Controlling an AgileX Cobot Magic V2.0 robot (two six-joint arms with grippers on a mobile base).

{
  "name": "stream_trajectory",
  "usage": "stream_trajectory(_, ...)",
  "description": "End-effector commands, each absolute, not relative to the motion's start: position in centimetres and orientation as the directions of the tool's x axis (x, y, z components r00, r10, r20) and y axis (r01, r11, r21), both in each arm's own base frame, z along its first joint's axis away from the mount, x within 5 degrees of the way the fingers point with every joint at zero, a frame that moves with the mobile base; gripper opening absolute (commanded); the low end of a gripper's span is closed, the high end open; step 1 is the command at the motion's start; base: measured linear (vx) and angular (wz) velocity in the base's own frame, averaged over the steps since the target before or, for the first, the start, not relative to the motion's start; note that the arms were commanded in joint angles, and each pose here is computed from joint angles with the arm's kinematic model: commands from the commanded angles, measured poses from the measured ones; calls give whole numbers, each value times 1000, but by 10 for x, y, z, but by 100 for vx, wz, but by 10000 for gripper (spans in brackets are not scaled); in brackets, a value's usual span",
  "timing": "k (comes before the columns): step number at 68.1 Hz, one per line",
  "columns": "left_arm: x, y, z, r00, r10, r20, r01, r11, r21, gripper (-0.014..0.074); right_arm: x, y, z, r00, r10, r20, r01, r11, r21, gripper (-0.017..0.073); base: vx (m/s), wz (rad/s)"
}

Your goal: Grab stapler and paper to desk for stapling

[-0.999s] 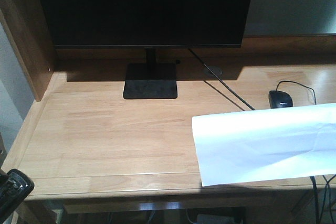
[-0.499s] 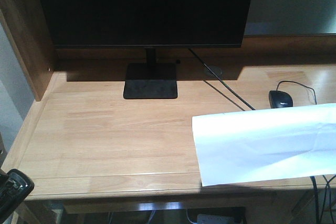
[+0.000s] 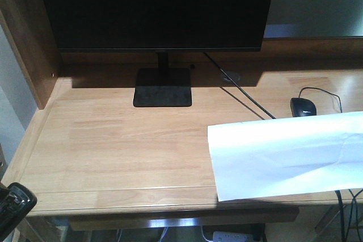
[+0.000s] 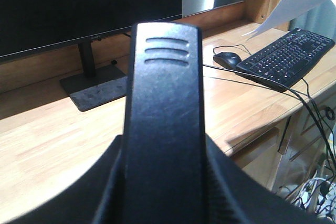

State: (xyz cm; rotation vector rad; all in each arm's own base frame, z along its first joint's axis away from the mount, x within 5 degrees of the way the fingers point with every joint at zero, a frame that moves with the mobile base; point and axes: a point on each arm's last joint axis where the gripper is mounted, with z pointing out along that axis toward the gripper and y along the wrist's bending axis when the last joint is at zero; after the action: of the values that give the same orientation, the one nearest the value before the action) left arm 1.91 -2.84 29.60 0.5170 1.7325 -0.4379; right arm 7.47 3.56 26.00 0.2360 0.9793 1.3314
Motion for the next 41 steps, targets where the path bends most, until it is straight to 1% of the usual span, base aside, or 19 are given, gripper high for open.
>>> stream_trajectory(1, 20, -27, 315, -83, 13, -996, 539, 842, -34, -6, 66, 34, 263, -44, 901, -432, -775, 242, 584, -1, 0, 0)
stream_trajectory(25, 21, -27, 316, -74, 5, -997, 535, 844, -36, -6, 66, 34, 263, -44, 901, -432, -775, 242, 584, -1, 0, 0)
stream_trajectory(34, 21, -28, 319, -75, -48, -996, 542, 836, -81, -6, 66, 34, 263, -44, 901, -432, -775, 242, 584, -1, 0, 0)
stream_trajectory(41, 24, -29, 327, -79, -152, -985, 538, 826, -171, -6, 66, 34, 263, -44, 901, -432, -775, 242, 584, -1, 0, 0)
